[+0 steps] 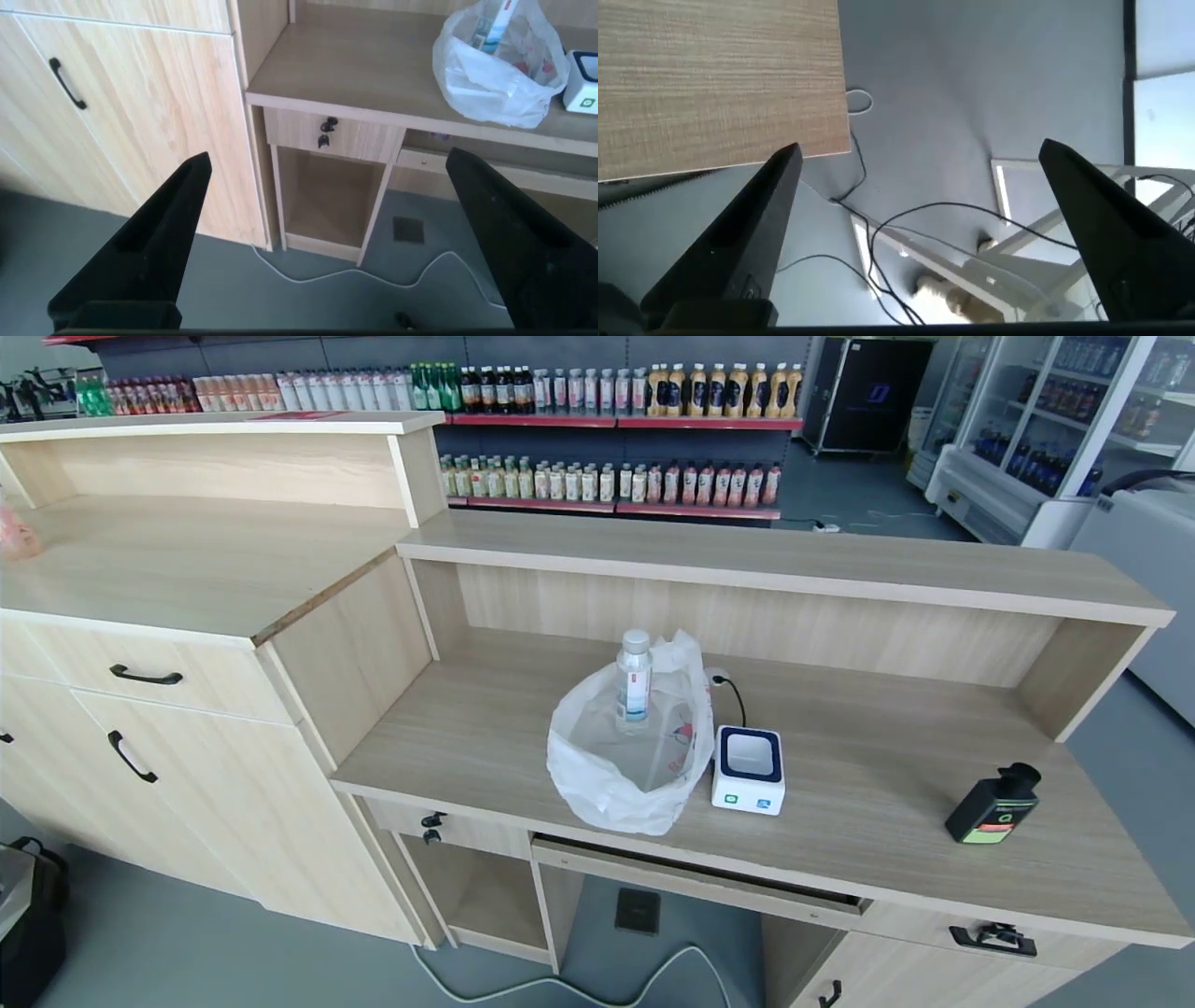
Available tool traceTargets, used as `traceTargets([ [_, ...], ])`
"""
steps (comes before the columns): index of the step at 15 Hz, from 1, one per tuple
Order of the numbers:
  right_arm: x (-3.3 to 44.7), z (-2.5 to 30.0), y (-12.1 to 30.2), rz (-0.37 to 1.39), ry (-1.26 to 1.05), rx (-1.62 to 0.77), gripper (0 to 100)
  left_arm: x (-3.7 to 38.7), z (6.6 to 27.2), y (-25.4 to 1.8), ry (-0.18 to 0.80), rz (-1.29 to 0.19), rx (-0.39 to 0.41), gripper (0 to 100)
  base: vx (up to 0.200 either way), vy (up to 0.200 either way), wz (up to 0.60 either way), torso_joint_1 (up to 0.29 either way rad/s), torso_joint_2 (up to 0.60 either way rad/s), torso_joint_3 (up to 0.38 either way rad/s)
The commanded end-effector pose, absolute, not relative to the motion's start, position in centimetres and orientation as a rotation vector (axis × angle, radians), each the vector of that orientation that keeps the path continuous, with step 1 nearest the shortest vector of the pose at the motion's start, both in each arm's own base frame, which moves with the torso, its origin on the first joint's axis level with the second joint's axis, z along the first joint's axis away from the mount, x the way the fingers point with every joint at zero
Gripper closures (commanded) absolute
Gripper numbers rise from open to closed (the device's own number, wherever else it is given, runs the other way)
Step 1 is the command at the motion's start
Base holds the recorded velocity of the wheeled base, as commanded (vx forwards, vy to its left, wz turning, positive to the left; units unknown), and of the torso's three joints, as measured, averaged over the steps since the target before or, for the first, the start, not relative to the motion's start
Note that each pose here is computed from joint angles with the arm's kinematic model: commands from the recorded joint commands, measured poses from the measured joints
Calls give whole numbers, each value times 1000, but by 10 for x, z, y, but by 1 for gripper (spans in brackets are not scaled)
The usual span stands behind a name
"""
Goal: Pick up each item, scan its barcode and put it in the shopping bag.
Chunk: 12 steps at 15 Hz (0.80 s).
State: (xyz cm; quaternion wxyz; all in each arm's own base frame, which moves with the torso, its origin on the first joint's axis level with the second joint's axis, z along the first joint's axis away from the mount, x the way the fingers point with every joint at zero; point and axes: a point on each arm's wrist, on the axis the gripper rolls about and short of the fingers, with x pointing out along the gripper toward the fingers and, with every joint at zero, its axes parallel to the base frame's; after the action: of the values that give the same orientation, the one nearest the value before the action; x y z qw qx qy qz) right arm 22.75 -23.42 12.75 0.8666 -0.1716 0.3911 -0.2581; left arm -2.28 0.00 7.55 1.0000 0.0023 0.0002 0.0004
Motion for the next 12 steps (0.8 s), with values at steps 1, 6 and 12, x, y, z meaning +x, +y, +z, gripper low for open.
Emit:
traceTargets([
  [1, 239, 102, -239, -377, 821, -338, 0, -23, 75, 0, 0, 2, 5, 0, 0, 0, 0, 0, 0, 0],
  [6, 272, 86, -237, -29, 690, -451, 0, -23, 75, 0, 0, 2, 5, 0, 0, 0, 0, 0, 0, 0],
  [12, 306, 63, -231, 180, 618, -545, 0, -23, 75, 0, 0, 2, 5, 0, 0, 0, 0, 0, 0, 0],
])
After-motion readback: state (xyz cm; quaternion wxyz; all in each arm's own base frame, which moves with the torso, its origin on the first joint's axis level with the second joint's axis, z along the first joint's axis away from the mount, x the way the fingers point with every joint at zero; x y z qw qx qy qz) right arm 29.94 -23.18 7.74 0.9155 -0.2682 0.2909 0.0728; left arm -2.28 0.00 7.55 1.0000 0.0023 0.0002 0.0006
